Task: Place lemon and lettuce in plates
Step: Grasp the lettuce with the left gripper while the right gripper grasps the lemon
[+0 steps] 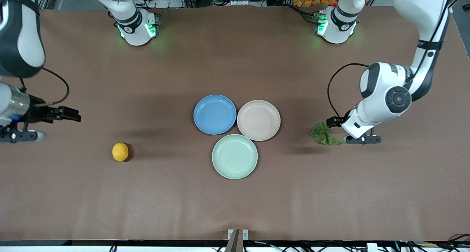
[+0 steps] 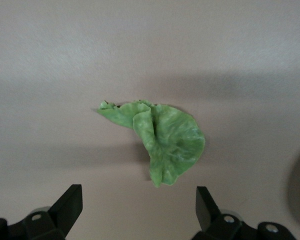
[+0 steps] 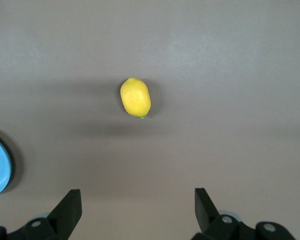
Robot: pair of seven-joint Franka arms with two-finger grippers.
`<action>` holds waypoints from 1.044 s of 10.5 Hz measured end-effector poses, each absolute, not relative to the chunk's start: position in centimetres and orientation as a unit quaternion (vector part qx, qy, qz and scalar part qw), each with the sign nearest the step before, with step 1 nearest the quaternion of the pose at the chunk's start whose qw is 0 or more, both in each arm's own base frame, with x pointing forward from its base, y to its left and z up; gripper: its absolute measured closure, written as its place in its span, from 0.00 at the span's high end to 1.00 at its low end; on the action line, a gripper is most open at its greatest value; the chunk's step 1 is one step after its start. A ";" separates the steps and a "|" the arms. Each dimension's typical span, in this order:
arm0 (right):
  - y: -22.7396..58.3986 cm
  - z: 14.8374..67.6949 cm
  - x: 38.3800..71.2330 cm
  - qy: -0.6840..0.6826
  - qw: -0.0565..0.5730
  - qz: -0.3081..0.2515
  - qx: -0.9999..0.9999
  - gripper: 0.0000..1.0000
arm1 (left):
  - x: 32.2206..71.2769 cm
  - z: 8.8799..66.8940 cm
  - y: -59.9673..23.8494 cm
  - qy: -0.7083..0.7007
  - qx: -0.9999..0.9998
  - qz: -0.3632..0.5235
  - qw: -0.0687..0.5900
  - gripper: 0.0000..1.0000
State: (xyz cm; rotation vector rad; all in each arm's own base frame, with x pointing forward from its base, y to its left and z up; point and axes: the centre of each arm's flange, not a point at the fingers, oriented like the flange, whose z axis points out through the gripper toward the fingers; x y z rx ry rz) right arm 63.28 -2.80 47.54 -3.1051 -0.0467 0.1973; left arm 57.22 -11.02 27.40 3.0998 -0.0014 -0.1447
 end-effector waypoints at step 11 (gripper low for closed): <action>0.0 31.3 65.2 -0.039 0.014 0.027 -0.999 1.00 | 56.9 19.5 -12.4 0.014 0.998 -0.049 0.025 0.65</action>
